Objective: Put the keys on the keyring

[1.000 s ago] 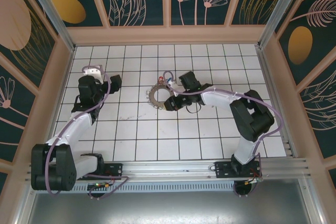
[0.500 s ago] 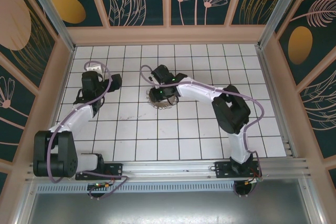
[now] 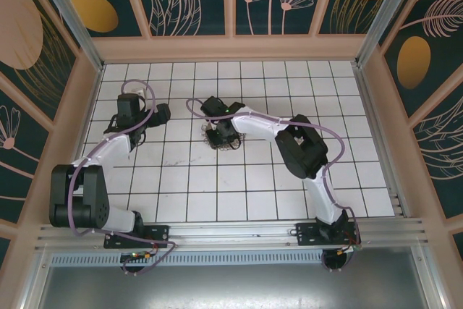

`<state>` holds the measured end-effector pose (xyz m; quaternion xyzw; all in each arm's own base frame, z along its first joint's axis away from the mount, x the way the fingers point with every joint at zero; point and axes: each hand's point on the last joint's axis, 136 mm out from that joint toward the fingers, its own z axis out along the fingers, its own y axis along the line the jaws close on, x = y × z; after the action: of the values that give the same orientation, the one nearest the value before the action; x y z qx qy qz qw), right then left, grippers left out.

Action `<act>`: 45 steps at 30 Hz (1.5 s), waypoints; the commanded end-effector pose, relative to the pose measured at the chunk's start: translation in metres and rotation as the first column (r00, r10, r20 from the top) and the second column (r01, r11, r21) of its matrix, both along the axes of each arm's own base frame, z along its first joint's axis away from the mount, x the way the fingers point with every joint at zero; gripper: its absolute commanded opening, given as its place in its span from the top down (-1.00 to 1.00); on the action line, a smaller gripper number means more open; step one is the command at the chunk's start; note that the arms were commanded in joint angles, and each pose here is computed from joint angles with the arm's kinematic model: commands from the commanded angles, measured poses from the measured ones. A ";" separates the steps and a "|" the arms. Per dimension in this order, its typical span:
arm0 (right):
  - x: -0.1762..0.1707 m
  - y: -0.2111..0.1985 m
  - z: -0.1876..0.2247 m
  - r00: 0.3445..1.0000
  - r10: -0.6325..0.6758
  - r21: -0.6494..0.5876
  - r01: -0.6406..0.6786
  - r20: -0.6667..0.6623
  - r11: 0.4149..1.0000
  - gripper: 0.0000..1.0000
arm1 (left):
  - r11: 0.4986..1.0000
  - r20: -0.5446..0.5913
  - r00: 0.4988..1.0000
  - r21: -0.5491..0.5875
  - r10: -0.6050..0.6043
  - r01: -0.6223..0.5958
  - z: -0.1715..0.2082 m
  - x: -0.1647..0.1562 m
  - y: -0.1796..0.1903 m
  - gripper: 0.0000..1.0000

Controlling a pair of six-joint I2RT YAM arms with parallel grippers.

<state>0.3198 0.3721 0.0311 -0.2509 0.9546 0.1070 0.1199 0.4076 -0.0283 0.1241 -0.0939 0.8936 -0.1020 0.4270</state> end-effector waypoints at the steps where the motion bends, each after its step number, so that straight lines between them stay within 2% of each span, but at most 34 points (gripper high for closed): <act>1: 0.001 -0.006 -0.001 1.000 -0.023 -0.052 0.023 -0.002 0.998 0.47 | 1.000 -0.012 1.000 -0.003 -0.018 0.018 0.003 0.003 -0.002 -0.97; 8: -0.004 -0.003 0.001 1.000 -0.006 -0.043 0.005 -0.013 0.999 0.65 | 1.000 -0.013 1.000 -0.005 -0.024 0.024 0.003 0.004 -0.003 -0.97; 13: -0.009 0.000 -0.003 0.999 0.009 -0.028 -0.011 -0.047 1.000 0.59 | 1.000 -0.017 0.999 -0.004 -0.029 0.029 0.002 0.004 -0.003 -0.98; 21: -0.013 -0.002 -0.008 0.998 0.016 -0.034 -0.018 -0.068 0.999 0.59 | 1.000 -0.016 0.999 0.000 -0.030 0.030 0.002 0.004 -0.003 -0.97; 24: -0.014 -0.003 -0.010 0.997 0.014 -0.038 -0.016 -0.071 0.999 0.65 | 1.000 -0.018 0.999 0.000 -0.029 0.029 0.001 0.004 -0.003 -0.97; 29: -0.012 -0.003 -0.004 0.999 0.006 -0.030 -0.007 -0.053 1.000 0.90 | 0.999 -0.009 0.999 -0.004 -0.044 0.044 0.003 0.004 -0.005 -0.97; 33: -0.009 0.000 0.012 0.999 0.018 0.026 -0.017 -0.036 1.000 0.95 | 0.988 0.076 0.987 -0.055 -0.142 0.146 0.020 0.004 -0.025 -0.95; 36: -0.006 -0.001 0.029 0.998 0.064 0.062 -0.066 0.022 0.996 1.00 | 0.946 0.201 0.944 -0.138 -0.263 0.293 0.046 -0.003 -0.053 -0.93; 39: 0.003 -0.009 0.050 0.983 0.113 0.059 -0.123 0.143 0.991 1.00 | 0.878 0.343 0.864 -0.175 -0.369 0.445 0.080 -0.014 -0.078 -0.94; 42: 0.005 -0.013 0.079 0.947 0.186 0.074 -0.211 0.262 0.975 1.00 | 0.836 0.464 0.780 -0.136 -0.420 0.531 0.110 -0.025 -0.090 -0.97; 45: 0.003 -0.018 0.106 0.902 0.231 0.086 -0.280 0.366 0.956 1.00 | 0.783 0.564 0.663 -0.047 -0.492 0.620 0.138 -0.039 -0.101 -0.97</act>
<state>0.3110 0.3511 0.0919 -0.3386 0.9089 0.1301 0.2057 0.3850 -0.1089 0.2155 0.0789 0.7819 -0.3145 0.5324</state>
